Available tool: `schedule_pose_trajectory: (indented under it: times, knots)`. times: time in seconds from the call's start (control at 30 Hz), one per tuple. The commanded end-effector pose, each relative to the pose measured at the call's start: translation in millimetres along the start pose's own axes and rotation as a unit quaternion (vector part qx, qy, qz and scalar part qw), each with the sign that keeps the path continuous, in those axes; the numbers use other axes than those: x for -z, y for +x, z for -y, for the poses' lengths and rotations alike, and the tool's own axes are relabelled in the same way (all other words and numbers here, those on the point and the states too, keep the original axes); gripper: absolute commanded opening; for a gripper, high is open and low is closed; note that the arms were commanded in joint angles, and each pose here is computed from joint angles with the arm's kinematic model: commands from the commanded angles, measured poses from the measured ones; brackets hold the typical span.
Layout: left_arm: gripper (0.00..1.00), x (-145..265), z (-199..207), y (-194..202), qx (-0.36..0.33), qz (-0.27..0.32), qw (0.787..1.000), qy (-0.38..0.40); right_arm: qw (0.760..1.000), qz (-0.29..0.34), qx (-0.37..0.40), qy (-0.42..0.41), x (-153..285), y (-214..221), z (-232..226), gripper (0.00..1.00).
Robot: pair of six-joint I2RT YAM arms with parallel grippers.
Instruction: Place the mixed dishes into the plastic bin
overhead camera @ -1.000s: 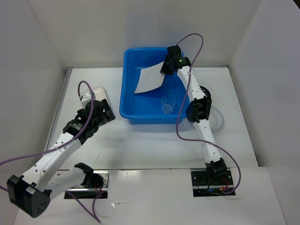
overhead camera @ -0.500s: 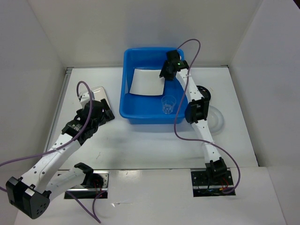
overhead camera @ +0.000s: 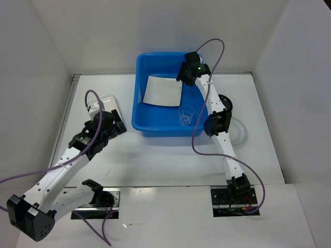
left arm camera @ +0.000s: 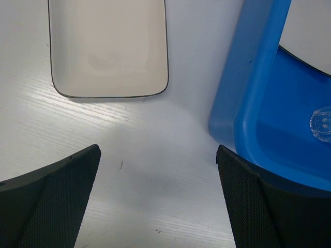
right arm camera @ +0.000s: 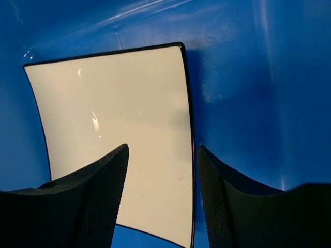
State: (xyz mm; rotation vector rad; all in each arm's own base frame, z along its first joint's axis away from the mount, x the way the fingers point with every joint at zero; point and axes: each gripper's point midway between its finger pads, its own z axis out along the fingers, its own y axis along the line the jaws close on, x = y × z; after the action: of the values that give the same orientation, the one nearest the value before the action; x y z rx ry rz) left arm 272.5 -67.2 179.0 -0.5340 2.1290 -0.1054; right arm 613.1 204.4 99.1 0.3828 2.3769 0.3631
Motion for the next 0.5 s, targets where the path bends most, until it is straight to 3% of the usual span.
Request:
schedule_pose_trajectory:
  times: [0.0, 0.3, 0.47]
  knots:
    - [1.0, 0.9, 2.5, -7.7, 0.008, 0.019, 1.0, 0.005, 0.998, 0.061, 0.006, -0.017, 60.7, -45.7, -20.5, 0.61]
    - [1.0, 0.8, 4.4, -9.3, 0.015, 0.022, 1.0, 0.008, 0.987, 0.154, 0.033, -0.04, 200.8, -90.1, -65.1, 0.63]
    - [1.0, -0.6, 2.5, -6.0, 0.013, 0.019, 1.0, 0.006, 0.983, 0.165, 0.068, -0.052, 266.1, -79.9, -84.9, 0.67]
